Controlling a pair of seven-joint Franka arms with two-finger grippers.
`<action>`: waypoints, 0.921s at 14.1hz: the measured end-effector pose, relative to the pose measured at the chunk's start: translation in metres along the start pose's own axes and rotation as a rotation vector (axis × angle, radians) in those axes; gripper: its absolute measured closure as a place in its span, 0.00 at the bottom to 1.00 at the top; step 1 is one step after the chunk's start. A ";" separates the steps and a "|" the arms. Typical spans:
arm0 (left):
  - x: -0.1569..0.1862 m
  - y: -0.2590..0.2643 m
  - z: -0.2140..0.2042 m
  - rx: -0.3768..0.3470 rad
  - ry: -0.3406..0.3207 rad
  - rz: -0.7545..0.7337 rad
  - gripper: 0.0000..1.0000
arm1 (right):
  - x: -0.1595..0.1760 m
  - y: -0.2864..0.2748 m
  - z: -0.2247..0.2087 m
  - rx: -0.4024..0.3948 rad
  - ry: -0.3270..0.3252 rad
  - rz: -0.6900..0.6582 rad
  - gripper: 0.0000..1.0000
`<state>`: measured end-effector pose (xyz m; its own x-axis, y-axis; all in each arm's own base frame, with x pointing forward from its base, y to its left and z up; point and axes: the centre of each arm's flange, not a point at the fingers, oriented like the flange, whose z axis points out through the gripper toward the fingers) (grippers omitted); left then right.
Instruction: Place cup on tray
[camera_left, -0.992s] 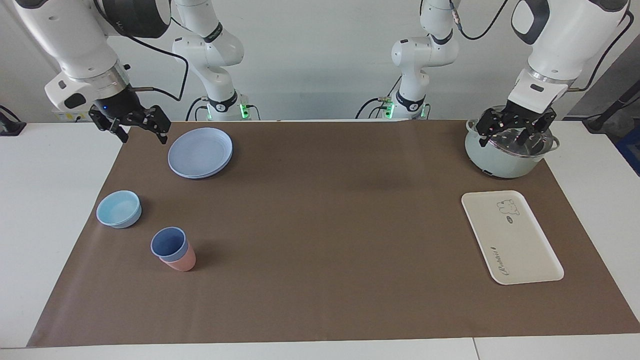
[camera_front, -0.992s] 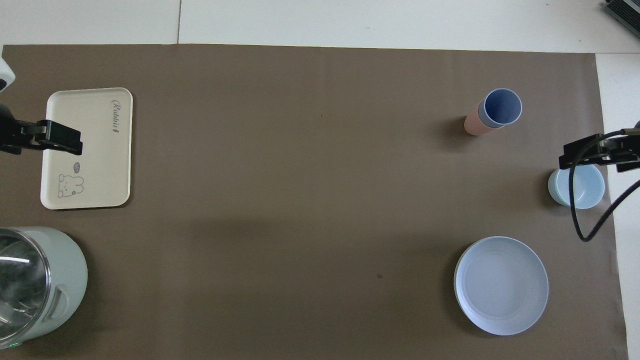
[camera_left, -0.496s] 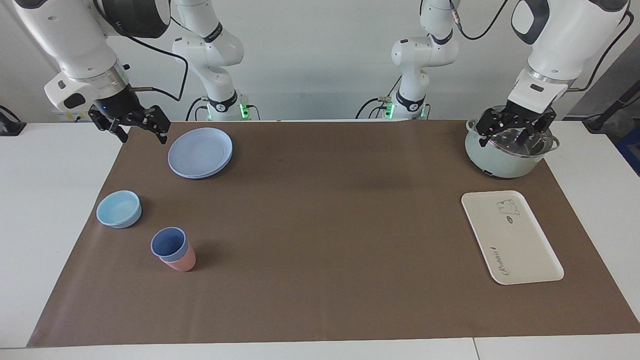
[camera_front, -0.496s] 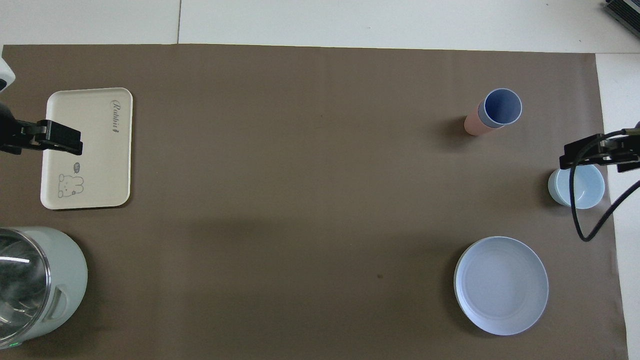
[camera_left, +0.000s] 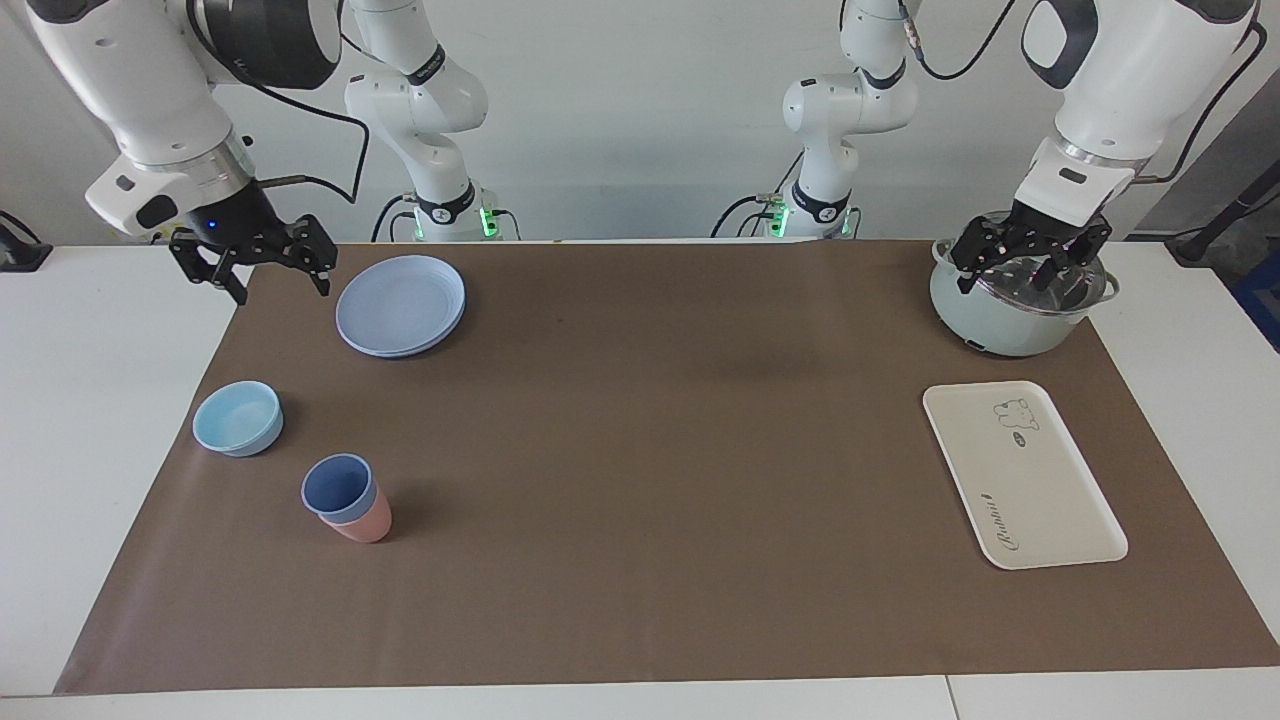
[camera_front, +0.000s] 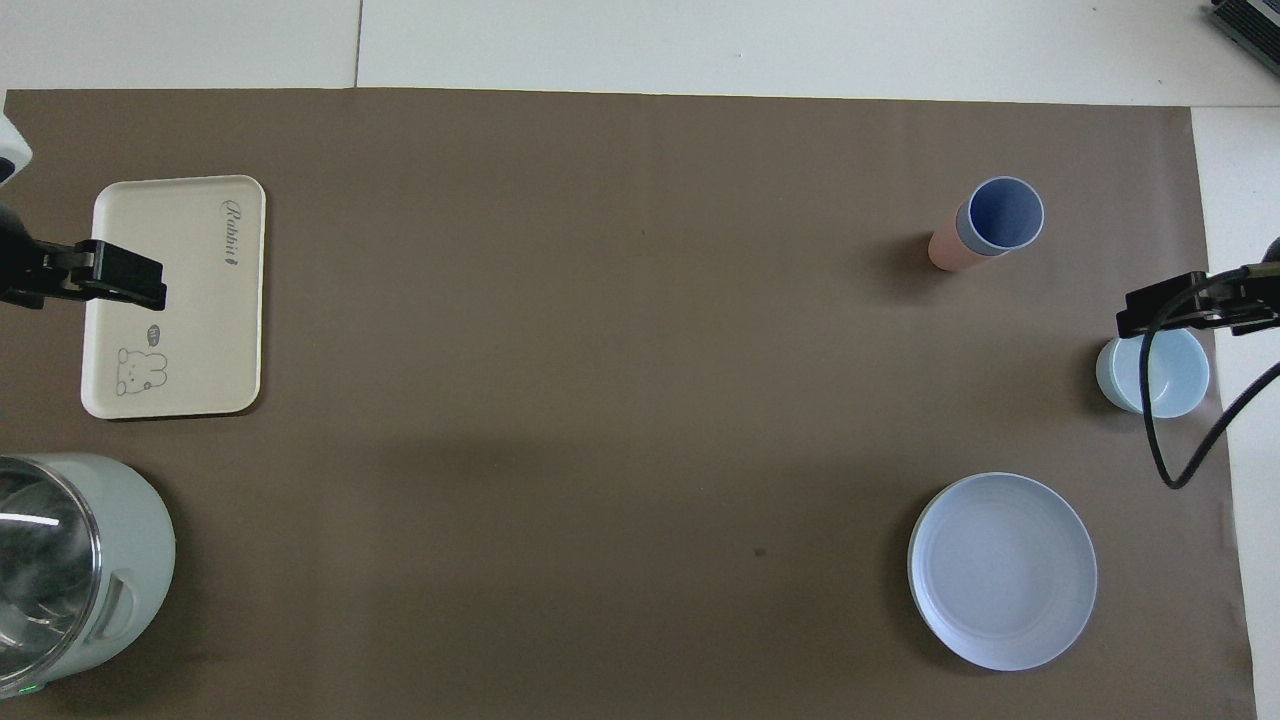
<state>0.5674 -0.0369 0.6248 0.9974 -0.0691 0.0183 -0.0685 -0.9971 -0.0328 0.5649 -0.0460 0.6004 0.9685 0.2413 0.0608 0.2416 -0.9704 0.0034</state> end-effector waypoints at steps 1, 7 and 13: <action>0.000 0.000 0.000 0.000 0.000 0.000 0.00 | -0.004 0.014 0.008 0.021 0.043 -0.075 0.00; 0.000 0.000 0.000 0.000 -0.001 0.000 0.00 | -0.041 0.094 0.086 0.181 0.334 -0.416 0.00; 0.000 0.000 0.000 0.000 -0.002 -0.001 0.00 | -0.043 0.140 0.209 0.310 0.596 -0.576 0.00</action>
<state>0.5672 -0.0366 0.6244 0.9975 -0.0685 0.0160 -0.0679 -0.9971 -0.0328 0.5693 -0.1902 0.3893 0.5198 0.5621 0.6433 0.7717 -0.6320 -0.0714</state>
